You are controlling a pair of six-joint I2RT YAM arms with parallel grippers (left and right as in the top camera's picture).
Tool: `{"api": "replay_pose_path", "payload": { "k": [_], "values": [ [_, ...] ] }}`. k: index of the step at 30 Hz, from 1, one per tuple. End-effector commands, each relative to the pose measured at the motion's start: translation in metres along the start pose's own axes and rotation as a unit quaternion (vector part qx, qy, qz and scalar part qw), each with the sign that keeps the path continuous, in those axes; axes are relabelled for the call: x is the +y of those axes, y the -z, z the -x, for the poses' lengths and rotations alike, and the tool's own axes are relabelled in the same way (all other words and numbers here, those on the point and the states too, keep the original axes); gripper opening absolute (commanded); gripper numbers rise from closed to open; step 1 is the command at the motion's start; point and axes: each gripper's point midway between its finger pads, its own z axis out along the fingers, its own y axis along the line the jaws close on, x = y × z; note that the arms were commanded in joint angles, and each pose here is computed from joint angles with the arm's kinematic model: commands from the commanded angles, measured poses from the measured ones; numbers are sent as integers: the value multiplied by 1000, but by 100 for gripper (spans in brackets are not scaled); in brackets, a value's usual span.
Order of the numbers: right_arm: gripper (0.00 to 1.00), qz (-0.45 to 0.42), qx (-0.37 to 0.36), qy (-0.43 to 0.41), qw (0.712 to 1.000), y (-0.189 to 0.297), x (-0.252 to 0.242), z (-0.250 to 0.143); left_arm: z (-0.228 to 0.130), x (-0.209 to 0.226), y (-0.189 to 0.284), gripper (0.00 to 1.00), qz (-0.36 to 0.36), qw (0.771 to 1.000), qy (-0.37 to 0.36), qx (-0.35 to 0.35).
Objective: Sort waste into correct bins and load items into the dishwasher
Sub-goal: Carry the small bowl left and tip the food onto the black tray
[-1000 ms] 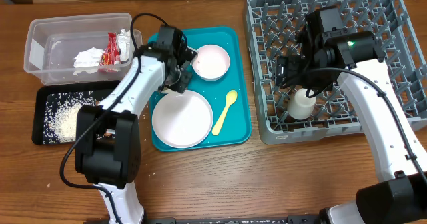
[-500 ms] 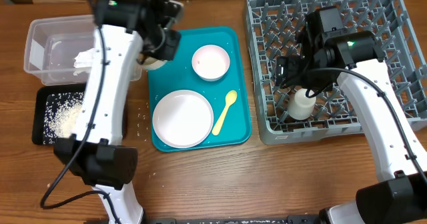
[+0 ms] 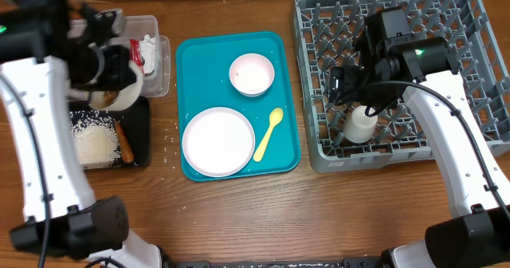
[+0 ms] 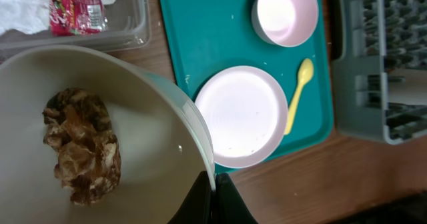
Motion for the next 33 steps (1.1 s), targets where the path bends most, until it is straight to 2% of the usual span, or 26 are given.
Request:
{"api": "replay_pose_path", "payload": {
  "k": [1, 4, 8, 11, 16, 18, 19, 22, 25, 33],
  "values": [
    [91, 8, -18, 3, 1000, 10, 4, 5, -6, -4, 6, 4, -129, 991, -26, -38],
    [91, 9, -18, 3, 1000, 10, 4, 5, -9, 9, 8, 4, -212, 974, -13, -81],
    [91, 8, -17, 3, 1000, 10, 4, 5, -17, 39, 8, 4, -289, 944, 20, -156],
    [91, 8, -17, 3, 1000, 10, 4, 5, -26, 64, 6, 4, -324, 919, 57, -216],
    [91, 9, -17, 3, 1000, 10, 4, 5, -41, 101, -2, 4, -343, 885, 113, -294],
    [91, 9, -17, 3, 1000, 10, 4, 5, -45, 114, -5, 4, -353, 865, 130, -331],
    [91, 8, -17, 3, 1000, 10, 4, 5, -49, 123, -8, 4, -366, 846, 146, -360],
    [91, 8, -17, 3, 1000, 10, 4, 5, -55, 131, -18, 4, -383, 826, 171, -377],
    [91, 8, -17, 3, 1000, 10, 4, 5, -59, 139, -34, 4, -396, 819, 199, -363],
    [91, 8, -17, 3, 1000, 10, 4, 5, -59, 145, -41, 4, -422, 802, 260, -333]
  ]
}}
